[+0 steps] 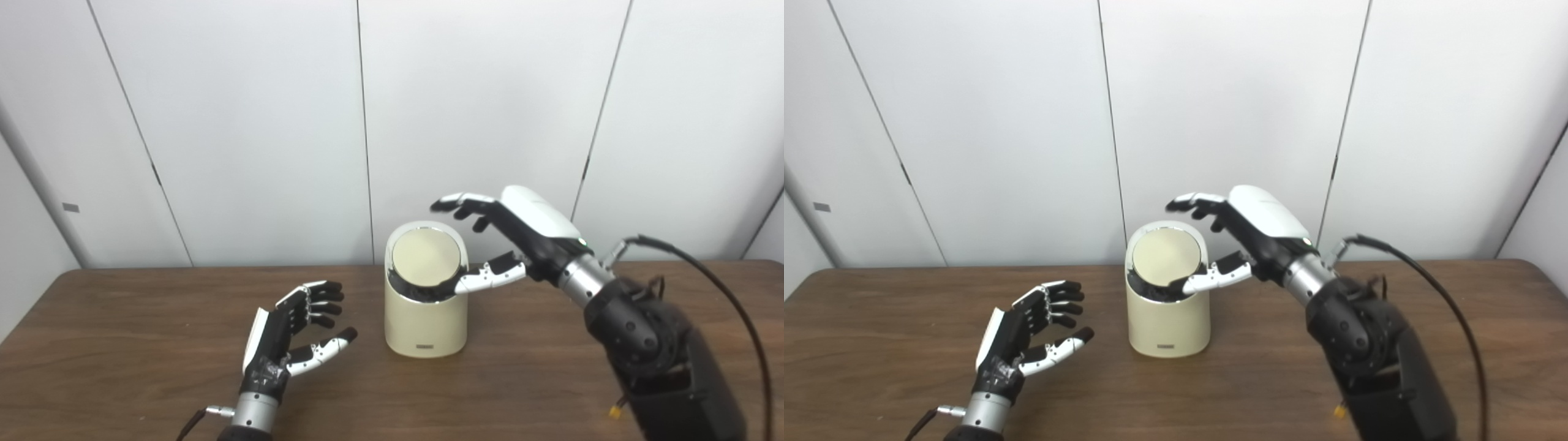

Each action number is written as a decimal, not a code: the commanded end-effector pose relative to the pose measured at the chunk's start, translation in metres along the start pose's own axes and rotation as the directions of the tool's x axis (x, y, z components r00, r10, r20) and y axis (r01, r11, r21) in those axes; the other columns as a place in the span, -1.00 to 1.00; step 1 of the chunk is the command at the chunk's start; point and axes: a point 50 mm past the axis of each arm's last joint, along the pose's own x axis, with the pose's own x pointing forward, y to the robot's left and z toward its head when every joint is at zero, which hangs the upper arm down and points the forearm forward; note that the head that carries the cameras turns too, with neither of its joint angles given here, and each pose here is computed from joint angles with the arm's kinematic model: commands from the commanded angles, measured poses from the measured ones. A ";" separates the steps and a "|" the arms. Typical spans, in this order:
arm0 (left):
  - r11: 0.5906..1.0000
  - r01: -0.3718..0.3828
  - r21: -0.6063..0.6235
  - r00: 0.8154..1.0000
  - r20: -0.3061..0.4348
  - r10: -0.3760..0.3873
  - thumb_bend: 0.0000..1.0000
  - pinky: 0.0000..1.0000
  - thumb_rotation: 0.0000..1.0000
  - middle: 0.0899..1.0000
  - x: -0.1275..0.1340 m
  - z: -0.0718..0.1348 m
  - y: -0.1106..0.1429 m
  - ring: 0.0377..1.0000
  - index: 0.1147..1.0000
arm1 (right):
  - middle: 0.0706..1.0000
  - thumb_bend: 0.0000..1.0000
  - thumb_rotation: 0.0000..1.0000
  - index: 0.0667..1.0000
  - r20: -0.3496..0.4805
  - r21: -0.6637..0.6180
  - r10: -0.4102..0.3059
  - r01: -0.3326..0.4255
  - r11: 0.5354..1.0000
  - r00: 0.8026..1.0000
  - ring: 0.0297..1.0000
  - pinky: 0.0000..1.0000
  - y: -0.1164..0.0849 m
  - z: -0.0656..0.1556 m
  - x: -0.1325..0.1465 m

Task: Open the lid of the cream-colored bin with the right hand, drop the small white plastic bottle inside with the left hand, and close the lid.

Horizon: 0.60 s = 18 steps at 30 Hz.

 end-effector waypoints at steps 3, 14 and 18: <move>1.000 0.004 0.026 0.994 0.110 -0.006 0.27 0.12 -1.00 0.34 0.019 0.019 0.008 0.25 0.34 | 0.56 0.49 -0.60 0.56 -0.023 0.122 -0.151 0.153 0.981 0.988 0.43 0.12 -0.006 -0.016 -0.007; 1.000 0.003 0.012 0.994 0.107 -0.005 0.27 0.15 -1.00 0.35 0.019 0.019 0.015 0.28 0.35 | 0.66 0.53 -0.58 0.67 -0.045 0.342 -0.179 0.183 0.922 0.983 0.57 0.34 0.023 -0.065 -0.049; 1.000 0.005 0.010 0.994 0.111 -0.006 0.26 0.17 -1.00 0.36 0.018 0.019 0.016 0.28 0.36 | 0.66 0.58 -0.49 0.68 -0.084 0.384 -0.195 0.212 0.899 0.977 0.58 0.42 0.033 -0.070 -0.059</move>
